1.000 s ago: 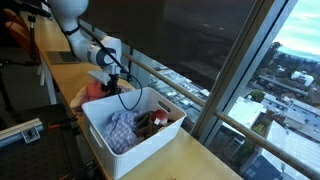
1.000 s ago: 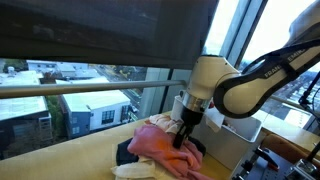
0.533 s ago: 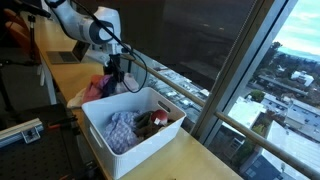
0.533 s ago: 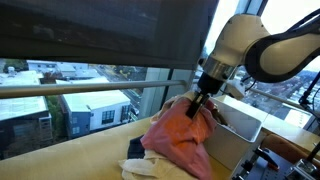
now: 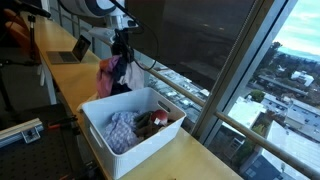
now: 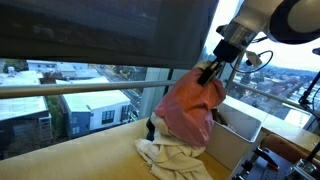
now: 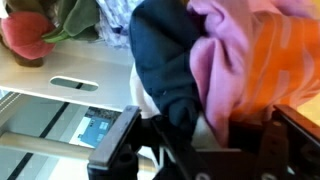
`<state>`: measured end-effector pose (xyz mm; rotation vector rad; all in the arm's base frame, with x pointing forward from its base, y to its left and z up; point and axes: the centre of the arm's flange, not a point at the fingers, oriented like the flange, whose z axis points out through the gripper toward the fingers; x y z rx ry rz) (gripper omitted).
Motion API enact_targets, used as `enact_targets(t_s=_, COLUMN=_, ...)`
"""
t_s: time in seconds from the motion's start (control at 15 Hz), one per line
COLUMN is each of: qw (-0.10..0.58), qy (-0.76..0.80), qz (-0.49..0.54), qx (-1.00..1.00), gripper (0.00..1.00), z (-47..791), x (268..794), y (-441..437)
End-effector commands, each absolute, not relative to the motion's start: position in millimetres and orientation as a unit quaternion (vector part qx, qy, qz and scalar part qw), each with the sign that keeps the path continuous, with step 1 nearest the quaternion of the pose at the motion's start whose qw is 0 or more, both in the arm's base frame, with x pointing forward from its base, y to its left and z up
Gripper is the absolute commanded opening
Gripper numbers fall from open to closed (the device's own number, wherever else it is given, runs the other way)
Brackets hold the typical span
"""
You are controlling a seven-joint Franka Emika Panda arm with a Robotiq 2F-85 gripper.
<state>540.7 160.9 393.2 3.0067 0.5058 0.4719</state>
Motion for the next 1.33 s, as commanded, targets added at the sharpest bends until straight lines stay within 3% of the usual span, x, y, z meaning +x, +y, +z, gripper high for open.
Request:
enact_targets(t_s=0.0, qw=0.024, qy=0.155, qz=0.199, qx=0.967, gripper=0.00, z=483.3, x=549.3, y=142.3)
enact_targets(t_s=0.73, qw=0.033, qy=0.098, qz=0.336, qx=0.936, gripper=0.00, z=719.5, x=534.2, y=51.7)
enact_targets(t_s=1.0, qw=0.035, qy=0.074, qz=0.352, qx=0.932, gripper=0.00, z=752.8, x=513.7, y=19.1)
enact_targets(t_s=1.27, qw=0.032, qy=0.055, qz=0.337, qx=0.939, gripper=0.00, z=713.8, x=510.2, y=-7.3)
